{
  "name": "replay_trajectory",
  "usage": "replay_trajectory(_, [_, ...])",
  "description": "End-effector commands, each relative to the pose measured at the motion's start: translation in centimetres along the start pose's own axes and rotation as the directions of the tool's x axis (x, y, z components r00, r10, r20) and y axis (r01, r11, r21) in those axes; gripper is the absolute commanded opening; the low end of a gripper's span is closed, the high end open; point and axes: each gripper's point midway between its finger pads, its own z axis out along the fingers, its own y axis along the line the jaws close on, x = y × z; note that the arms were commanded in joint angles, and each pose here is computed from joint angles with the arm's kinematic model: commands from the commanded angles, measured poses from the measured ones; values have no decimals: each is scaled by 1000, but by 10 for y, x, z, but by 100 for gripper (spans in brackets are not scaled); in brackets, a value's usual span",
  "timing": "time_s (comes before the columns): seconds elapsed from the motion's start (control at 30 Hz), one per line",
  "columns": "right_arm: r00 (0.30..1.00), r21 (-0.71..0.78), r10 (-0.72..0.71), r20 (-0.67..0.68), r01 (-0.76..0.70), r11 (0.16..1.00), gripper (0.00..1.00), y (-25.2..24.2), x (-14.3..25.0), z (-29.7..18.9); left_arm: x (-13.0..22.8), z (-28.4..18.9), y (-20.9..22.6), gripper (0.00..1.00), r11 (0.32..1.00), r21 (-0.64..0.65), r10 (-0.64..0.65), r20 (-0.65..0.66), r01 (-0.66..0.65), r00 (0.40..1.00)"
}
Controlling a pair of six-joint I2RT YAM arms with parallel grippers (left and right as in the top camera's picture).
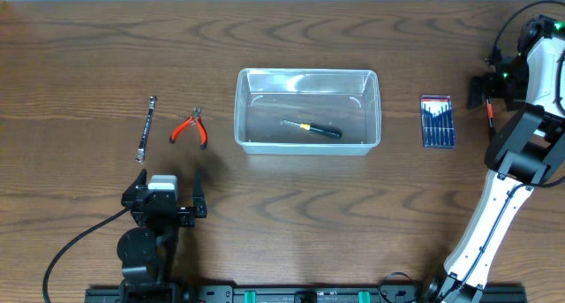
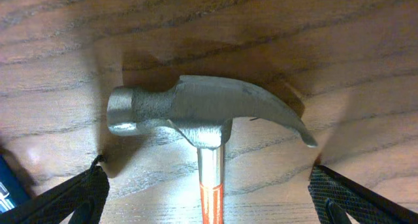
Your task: Pack container
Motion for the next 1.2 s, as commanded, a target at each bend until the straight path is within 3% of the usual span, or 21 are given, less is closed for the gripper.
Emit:
replay_trajectory(0.0, [1000,1,-18,-19,18,1000,99,1,2,6,13,3,1,98,1000,-9,-4,-28,4,1000])
replay_trajectory(0.17, [1000,1,-18,-18,18,1000,75,1,2,6,13,3,1,98,1000,-9,-4,-28,4,1000])
replay_trajectory(0.37, [1000,1,-18,-19,18,1000,68,1,2,6,13,3,1,98,1000,-9,-4,-28,4,1000])
replay_trajectory(0.7, [1000,-1,-19,-25,19,1000,43,1,4,6,13,3,1,98,1000,-9,-4,-28,4,1000])
replay_trajectory(1.17, [1000,-1,-18,-25,18,1000,20,1,4,6,13,3,1,98,1000,-9,-4,-28,4,1000])
